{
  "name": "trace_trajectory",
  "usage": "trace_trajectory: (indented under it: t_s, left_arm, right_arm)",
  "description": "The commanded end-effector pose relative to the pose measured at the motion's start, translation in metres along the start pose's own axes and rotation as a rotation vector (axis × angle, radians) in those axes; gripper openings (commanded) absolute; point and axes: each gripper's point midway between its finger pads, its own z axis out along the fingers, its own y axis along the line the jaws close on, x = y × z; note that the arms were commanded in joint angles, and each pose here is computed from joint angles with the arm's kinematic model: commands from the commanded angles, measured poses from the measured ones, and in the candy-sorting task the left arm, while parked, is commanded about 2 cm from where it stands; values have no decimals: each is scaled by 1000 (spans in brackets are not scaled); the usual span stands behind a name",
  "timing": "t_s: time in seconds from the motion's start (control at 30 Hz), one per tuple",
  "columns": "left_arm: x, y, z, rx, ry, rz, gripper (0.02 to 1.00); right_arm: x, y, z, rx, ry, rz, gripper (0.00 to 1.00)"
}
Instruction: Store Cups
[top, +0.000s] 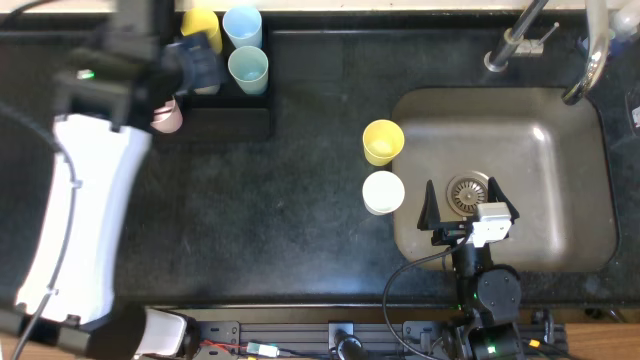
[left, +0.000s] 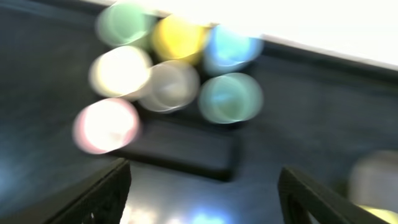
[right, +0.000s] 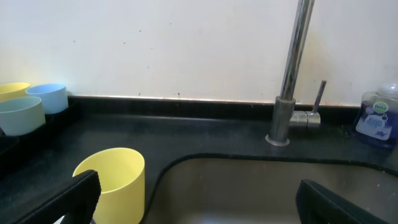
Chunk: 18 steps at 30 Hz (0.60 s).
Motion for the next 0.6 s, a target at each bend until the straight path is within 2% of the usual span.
trace_trajectory:
  t_s: [0.03, 0.13, 0.23, 0.4, 0.6]
  left_arm:
    - [21, -84, 28, 59, 54, 40, 814]
    - [56, -136, 53, 148, 165, 114, 840]
    - [96, -170, 75, 207, 285, 160, 844]
    - [145, -203, 95, 247, 403, 205, 838]
    - [171, -221, 98, 277, 465, 205, 838]
  right_arm:
    - [2, -2, 0, 12, -4, -2, 998]
    - [2, -2, 0, 12, -5, -2, 998]
    - [2, -2, 0, 12, -5, -2, 998]
    - [2, -2, 0, 12, -5, -2, 998]
    - [2, -2, 0, 12, -5, -2, 996]
